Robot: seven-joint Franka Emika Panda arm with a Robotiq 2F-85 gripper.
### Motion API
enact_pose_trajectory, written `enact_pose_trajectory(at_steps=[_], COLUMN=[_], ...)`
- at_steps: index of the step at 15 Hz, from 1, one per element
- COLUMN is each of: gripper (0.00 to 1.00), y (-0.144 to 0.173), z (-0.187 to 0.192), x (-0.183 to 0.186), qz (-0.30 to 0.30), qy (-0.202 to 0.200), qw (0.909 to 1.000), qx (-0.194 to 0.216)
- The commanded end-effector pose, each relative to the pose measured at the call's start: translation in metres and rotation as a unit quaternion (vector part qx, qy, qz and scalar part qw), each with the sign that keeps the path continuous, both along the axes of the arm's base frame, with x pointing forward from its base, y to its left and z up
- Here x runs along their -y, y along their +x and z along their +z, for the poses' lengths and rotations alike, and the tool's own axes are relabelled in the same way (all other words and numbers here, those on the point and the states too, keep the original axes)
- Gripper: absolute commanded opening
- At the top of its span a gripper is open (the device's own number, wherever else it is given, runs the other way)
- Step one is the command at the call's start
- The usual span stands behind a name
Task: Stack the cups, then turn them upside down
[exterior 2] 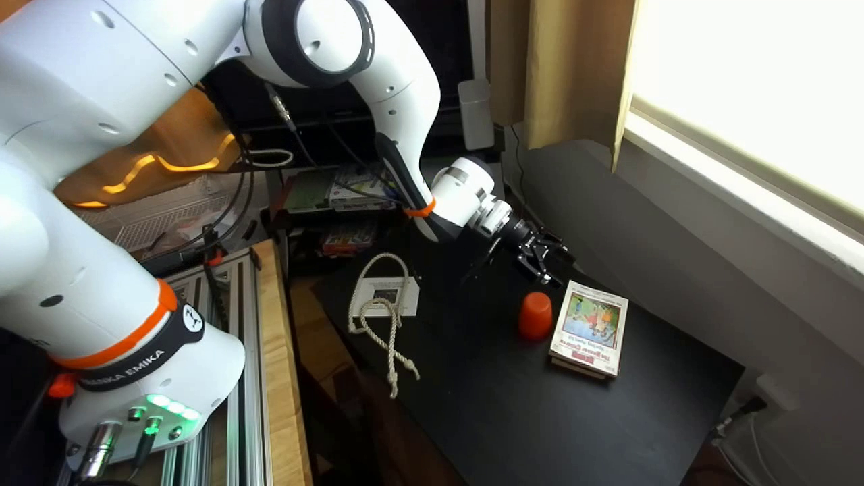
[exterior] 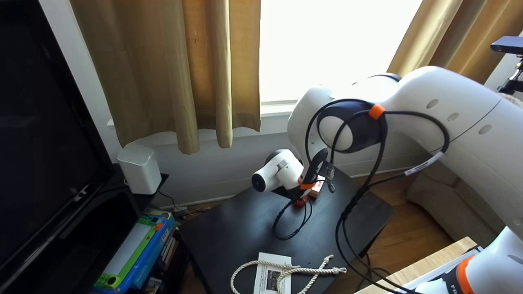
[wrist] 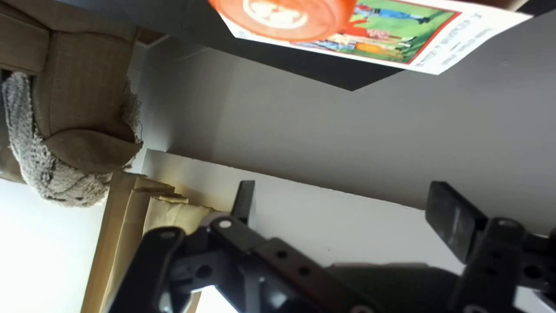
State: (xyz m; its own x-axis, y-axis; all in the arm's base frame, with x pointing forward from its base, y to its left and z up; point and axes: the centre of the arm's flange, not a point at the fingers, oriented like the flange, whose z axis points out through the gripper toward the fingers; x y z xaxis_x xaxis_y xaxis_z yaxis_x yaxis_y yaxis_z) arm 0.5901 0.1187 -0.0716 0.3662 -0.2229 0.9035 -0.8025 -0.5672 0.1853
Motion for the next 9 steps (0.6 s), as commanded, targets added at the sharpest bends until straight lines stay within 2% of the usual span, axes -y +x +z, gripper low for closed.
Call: enact_pose_trajectory(at_steps=[1, 5, 9], gripper=[1.00, 1.00, 1.00], y=[-0.018, -0.022, -0.033], z=[0.056, 0.104, 0.136], x=[0.015, 0.035, 0.060], qz=[-0.005, 0.017, 0.043], qy=[0.084, 0.161, 0.259], qw=[0.9953, 0.9824, 0.9567], qx=[-0.049, -0.093, -0.127])
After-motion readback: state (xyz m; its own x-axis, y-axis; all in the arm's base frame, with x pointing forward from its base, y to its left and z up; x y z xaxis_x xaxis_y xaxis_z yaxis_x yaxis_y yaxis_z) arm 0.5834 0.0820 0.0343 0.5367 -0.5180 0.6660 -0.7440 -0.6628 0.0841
